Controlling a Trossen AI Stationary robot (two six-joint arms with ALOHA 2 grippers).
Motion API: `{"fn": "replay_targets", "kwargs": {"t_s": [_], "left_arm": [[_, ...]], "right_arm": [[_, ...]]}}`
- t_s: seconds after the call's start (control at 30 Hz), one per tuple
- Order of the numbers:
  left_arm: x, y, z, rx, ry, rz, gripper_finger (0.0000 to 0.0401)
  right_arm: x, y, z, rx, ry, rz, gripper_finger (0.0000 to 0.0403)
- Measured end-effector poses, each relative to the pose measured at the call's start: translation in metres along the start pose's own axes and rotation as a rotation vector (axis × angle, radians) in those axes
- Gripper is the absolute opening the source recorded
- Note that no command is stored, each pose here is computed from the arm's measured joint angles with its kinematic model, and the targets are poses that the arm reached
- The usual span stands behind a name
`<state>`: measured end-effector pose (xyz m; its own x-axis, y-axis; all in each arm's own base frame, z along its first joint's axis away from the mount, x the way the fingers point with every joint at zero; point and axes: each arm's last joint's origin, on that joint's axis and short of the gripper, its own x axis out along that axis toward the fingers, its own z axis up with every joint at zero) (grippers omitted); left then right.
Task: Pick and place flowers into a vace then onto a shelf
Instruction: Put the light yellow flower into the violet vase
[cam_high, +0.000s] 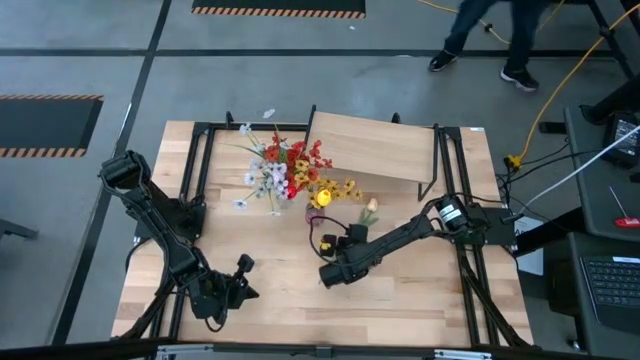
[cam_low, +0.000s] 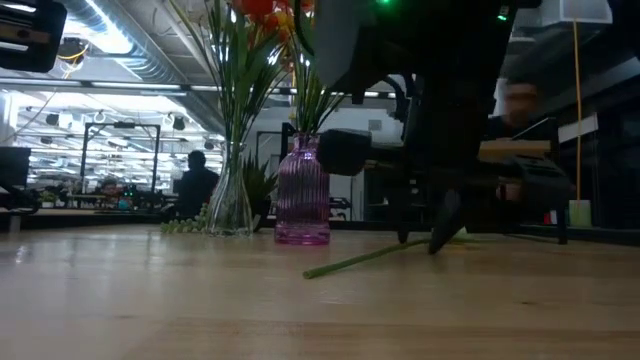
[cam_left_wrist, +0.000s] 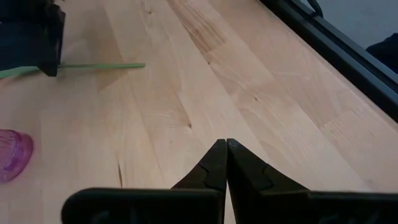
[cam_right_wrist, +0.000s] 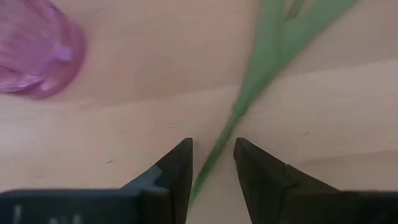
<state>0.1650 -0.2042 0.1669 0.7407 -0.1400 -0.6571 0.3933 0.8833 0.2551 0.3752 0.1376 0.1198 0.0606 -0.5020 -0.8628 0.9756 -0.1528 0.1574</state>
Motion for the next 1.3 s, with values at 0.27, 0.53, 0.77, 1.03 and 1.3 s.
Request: {"fn": "replay_targets", "kwargs": {"t_s": [0.27,0.53,0.77,1.03,1.3], "left_arm": [[0.000,0.000,0.000,0.000,0.002,-0.010,0.0003],[0.000,-0.001,0.000,-0.007,0.004,-0.018,0.0004],[0.000,-0.001,0.000,-0.011,0.003,-0.018,0.0002],[0.000,-0.001,0.000,-0.012,0.003,-0.018,0.0005],[0.000,-0.001,0.000,-0.011,0.004,-0.018,0.0003]], "right_arm": [[0.001,-0.005,0.004,-0.080,0.021,-0.089,0.0108],[-0.001,-0.013,0.006,-0.254,0.040,-0.179,0.0038],[-0.002,-0.016,0.004,-0.423,0.051,-0.184,0.0012],[-0.002,-0.016,0.004,-0.574,0.080,-0.192,0.0033],[-0.013,-0.029,-0.008,-0.680,0.116,-0.211,0.0007]]}}
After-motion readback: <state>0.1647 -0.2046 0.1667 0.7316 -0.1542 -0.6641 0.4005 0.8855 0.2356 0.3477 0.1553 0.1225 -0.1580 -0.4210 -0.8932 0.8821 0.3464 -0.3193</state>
